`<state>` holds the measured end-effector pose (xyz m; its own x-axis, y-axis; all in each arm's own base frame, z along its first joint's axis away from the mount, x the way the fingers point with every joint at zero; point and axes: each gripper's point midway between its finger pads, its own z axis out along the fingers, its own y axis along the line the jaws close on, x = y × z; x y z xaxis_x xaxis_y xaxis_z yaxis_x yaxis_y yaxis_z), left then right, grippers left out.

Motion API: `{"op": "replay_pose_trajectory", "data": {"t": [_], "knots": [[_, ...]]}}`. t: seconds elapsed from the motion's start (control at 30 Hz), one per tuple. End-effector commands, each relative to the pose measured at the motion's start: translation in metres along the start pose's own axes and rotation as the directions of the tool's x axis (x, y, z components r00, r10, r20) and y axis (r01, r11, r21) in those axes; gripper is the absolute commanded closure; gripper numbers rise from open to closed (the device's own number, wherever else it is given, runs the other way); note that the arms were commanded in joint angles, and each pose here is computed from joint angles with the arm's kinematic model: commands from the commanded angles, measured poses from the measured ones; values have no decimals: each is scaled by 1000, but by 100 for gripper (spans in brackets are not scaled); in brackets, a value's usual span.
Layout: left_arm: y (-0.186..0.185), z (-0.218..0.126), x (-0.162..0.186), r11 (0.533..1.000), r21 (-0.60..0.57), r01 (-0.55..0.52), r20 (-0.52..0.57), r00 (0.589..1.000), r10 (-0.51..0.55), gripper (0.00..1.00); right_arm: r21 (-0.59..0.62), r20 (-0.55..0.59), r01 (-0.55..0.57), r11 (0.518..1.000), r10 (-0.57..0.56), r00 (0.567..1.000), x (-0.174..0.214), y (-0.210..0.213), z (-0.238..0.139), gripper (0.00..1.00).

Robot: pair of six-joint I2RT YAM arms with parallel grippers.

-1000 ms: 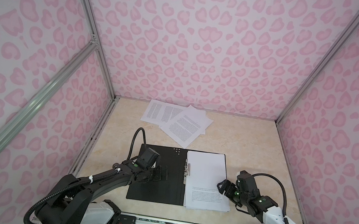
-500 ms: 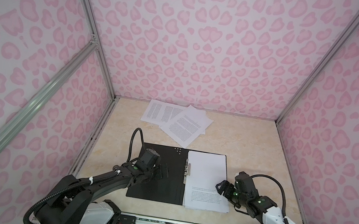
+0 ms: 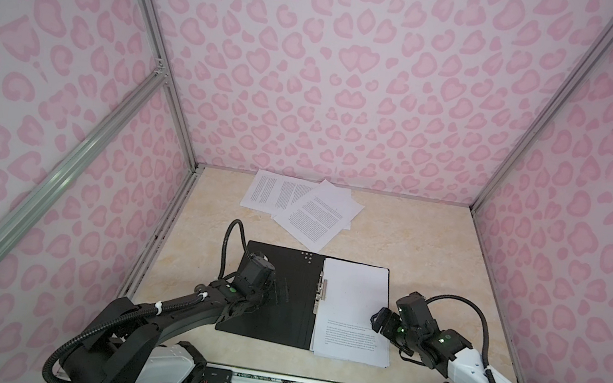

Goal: Put the files into the folder

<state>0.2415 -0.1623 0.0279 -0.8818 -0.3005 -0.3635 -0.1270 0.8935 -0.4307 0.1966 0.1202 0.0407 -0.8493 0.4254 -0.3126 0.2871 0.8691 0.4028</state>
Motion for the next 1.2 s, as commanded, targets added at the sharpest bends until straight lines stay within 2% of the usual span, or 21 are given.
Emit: {"op": "replay_pose_trajectory", "data": {"t": [0.0,0.4,0.7,1.17], "knots": [[49,-1,48,982,-186,33,-170,983,-65,0,24,-10,-4,1000,4,1000,5,-7,3,12],[52,4,51,979,-202,29,-184,981,-67,0,-26,-40,-12,1000,11,999,15,1,6,14],[55,4,53,978,-206,41,-177,981,-78,0,-41,13,0,999,0,1000,8,1,-3,14],[63,-14,58,974,-203,100,-126,984,-127,0,-143,-5,-1,990,1,1000,-9,29,19,13]]}}
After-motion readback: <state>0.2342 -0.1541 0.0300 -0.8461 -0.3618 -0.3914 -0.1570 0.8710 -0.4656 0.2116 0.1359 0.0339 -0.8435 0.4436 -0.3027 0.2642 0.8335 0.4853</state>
